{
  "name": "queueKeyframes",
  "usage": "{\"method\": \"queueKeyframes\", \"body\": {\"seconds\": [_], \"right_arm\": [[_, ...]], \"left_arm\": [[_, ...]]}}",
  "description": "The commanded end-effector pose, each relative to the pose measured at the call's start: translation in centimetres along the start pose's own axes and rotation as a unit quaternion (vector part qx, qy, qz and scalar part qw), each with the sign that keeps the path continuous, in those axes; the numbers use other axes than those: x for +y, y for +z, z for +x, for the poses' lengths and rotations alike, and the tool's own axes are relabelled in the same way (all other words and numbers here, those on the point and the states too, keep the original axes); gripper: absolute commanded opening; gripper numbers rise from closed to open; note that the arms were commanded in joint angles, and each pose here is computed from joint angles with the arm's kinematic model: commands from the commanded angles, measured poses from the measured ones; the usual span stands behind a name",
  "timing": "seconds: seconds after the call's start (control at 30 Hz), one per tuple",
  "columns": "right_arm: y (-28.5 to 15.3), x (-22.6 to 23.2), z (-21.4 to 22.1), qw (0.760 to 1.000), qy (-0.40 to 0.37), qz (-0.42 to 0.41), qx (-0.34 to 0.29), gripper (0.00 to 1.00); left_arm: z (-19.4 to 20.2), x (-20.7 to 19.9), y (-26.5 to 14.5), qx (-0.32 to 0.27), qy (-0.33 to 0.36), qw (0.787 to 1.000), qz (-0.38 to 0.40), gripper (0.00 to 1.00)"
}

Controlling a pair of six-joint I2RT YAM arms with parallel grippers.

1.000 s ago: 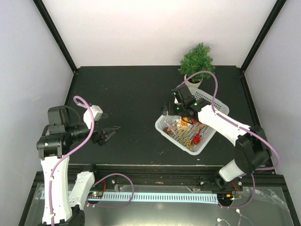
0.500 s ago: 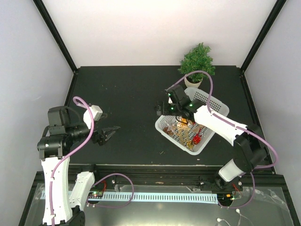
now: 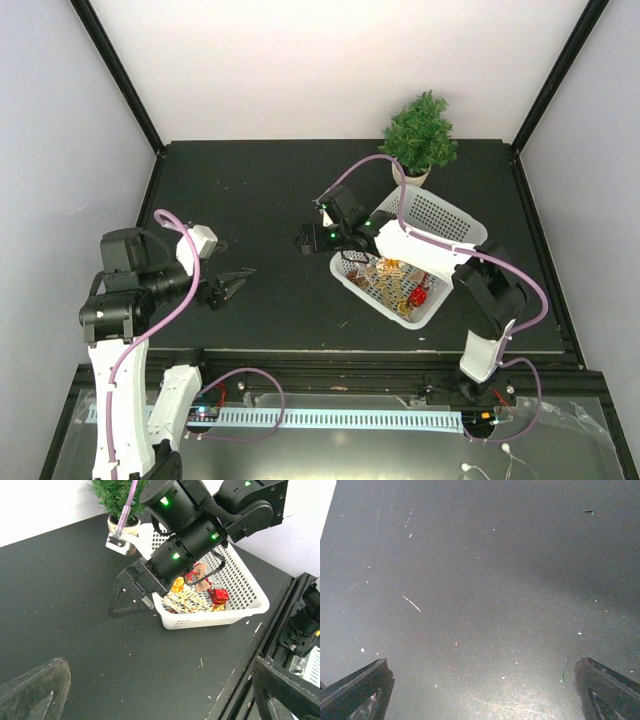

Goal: Decorate the small christmas tree

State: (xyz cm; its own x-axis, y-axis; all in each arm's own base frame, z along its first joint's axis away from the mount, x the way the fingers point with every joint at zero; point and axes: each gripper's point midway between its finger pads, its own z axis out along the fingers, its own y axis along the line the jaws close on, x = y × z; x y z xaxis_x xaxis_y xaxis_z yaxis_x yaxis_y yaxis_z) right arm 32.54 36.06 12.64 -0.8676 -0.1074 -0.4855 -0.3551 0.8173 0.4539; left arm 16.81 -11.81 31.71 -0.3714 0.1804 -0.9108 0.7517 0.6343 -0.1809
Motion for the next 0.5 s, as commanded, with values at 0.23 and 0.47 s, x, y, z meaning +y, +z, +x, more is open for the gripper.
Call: {"method": "queueKeyframes", "body": {"seconds": [0.23, 0.47], "right_arm": [[-1.4, -1.5, 1.6, 1.0, -0.003, 0.029, 0.009, 0.99], [-3.1, -3.9, 2.7, 0.996, -0.022, 0.083, 0.008, 1.0]], "left_arm": [[-0.4, -0.1, -0.1, -0.007, 0.002, 1.0, 0.0, 0.99], [-0.4, -0.1, -0.1, -0.008, 0.002, 1.0, 0.002, 0.99]]}}
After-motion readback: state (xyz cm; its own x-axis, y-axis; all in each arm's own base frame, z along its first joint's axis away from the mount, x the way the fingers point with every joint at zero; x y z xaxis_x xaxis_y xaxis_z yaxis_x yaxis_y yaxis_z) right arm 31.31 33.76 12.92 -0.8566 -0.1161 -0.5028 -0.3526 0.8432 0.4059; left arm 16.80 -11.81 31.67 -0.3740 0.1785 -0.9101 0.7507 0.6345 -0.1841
